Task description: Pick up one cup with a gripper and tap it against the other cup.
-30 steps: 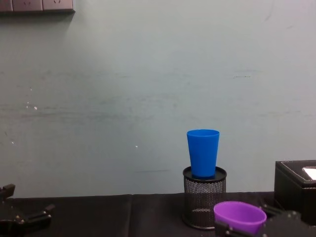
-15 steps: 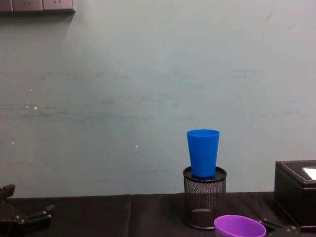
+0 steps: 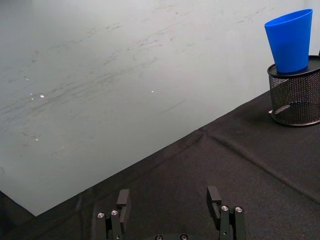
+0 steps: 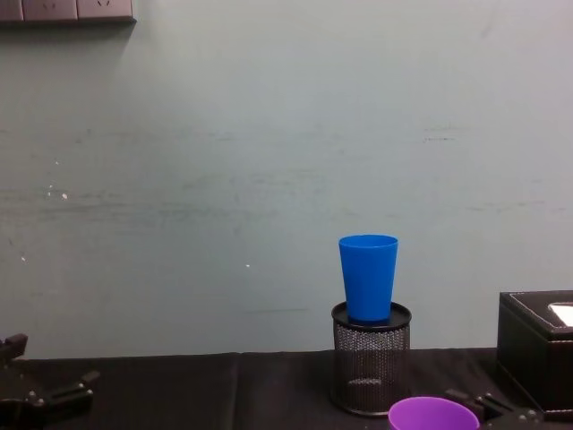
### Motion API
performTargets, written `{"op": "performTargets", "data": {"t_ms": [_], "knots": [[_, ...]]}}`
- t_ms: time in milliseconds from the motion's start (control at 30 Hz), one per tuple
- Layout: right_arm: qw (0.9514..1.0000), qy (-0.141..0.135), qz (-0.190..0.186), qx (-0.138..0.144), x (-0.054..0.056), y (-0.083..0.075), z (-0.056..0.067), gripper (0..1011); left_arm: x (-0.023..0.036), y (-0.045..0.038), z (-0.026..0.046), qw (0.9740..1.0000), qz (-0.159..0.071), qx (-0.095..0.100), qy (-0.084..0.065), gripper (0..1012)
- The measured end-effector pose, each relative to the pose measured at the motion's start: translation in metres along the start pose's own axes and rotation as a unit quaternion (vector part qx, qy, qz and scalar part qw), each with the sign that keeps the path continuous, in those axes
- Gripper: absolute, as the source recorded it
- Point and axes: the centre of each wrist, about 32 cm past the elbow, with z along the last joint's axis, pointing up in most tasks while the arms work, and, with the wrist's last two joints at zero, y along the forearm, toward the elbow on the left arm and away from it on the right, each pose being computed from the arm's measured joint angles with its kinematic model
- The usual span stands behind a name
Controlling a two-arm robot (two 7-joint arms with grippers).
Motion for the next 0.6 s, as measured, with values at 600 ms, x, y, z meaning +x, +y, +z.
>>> {"op": "performTargets", "data": {"t_ms": [600], "knots": [[0.9969, -0.004, -0.063, 0.047, 0.003, 0.003, 0.039, 1002, 0.0, 0.0, 0.0, 1.0, 0.0, 0.0, 0.0, 1000]]}}
